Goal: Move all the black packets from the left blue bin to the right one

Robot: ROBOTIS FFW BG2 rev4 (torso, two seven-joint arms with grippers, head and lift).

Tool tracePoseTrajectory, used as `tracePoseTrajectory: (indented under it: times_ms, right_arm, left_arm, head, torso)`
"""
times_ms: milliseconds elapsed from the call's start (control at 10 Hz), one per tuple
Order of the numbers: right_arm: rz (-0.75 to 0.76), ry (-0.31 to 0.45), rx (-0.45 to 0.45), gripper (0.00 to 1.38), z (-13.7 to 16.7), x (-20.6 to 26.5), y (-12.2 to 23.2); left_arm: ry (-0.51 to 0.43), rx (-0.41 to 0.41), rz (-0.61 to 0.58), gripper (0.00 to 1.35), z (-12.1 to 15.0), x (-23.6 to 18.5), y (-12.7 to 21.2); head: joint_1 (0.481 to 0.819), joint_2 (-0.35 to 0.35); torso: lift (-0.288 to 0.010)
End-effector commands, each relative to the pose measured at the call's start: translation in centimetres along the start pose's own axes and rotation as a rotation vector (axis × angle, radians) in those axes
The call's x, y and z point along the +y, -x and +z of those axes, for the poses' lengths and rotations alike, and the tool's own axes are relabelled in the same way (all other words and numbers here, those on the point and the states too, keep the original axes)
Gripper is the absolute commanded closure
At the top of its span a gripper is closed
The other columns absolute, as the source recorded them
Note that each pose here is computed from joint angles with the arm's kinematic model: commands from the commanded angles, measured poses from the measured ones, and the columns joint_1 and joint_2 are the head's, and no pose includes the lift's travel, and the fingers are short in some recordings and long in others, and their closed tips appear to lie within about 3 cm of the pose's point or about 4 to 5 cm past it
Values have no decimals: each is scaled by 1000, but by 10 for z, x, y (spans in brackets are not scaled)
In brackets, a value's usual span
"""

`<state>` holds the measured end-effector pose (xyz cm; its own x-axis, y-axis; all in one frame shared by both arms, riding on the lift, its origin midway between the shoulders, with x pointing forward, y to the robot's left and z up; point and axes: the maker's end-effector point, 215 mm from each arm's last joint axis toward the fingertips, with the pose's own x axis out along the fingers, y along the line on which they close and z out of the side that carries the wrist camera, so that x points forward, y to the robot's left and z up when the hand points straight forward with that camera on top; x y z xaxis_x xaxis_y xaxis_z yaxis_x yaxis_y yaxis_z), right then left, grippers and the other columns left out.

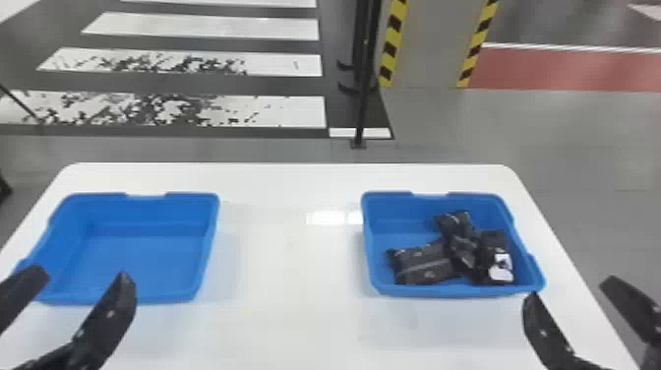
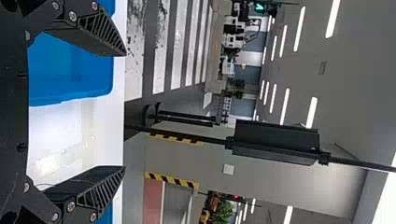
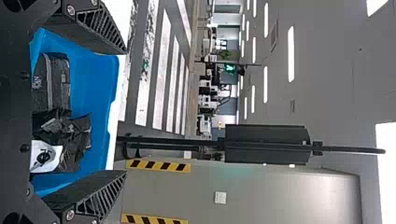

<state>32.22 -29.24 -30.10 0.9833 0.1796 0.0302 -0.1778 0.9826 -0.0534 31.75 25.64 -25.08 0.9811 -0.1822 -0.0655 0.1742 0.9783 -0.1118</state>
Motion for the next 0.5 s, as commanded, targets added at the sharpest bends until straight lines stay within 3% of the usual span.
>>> tracePoseTrajectory:
  times_ms: [0, 400]
  right_arm:
    - [0, 5, 1, 114, 0, 0, 0]
    - [1, 6, 4, 114, -1, 1, 1]
  left_arm:
    - [0, 3, -1, 185, -1, -1, -1]
    - [-12, 3, 7, 185, 0, 1, -1]
  head:
    - [695, -66]
    - [695, -63]
  torso:
    - [-121]
    - [-121]
